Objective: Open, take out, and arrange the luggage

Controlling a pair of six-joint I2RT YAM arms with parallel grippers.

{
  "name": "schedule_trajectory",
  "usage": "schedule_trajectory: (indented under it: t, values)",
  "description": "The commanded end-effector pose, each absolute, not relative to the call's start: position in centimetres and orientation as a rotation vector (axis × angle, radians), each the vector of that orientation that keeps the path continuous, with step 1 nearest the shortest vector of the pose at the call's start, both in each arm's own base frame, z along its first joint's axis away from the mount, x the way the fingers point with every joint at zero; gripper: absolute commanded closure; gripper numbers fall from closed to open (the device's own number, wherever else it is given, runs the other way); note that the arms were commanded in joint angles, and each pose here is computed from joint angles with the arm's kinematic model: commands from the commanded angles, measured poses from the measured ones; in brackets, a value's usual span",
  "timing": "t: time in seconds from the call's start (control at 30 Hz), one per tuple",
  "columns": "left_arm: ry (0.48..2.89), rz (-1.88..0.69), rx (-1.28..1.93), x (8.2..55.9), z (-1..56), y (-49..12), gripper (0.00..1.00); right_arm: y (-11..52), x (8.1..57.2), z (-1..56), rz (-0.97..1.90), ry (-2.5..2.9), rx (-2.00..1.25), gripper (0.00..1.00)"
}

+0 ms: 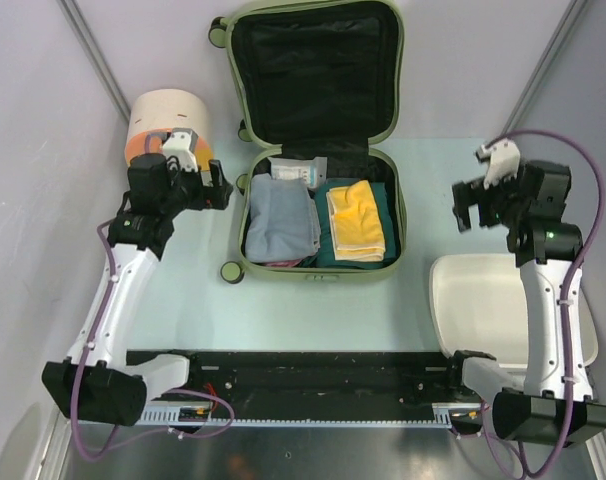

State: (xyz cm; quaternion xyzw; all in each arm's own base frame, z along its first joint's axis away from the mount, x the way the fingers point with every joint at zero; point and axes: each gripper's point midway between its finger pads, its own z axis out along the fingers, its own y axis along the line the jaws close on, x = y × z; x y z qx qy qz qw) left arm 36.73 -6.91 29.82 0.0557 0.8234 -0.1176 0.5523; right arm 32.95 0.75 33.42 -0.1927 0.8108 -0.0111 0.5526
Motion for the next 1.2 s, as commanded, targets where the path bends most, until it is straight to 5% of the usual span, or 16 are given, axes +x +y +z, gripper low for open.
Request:
schedule_trajectory:
  t: [0.0,0.2,0.7,0.9,1.17]
  values:
    - [2.023,-0.299,0.307,33.4,27.8,-7.5,0.0,-0.6,24.5,23.0,0.086,2.379,-0.433,0.0]
    - [2.067,-0.296,0.329,32.4,26.3,-7.4,0.0,0.3,20.3,17.6,0.22,2.587,-0.47,0.02]
    - [2.185,-0.459,0.249,34.6,23.6,-9.4,0.0,2.7,20.2,11.2,0.344,2.916,-0.459,0.05]
    - [2.203,-0.492,0.205,35.7,22.6,-9.7,0.0,3.5,19.3,9.0,0.361,3.014,-0.538,0.2]
    - [2.187,-0.598,0.264,37.4,23.6,-11.5,0.0,4.0,20.7,8.6,0.254,2.967,-0.784,0.62]
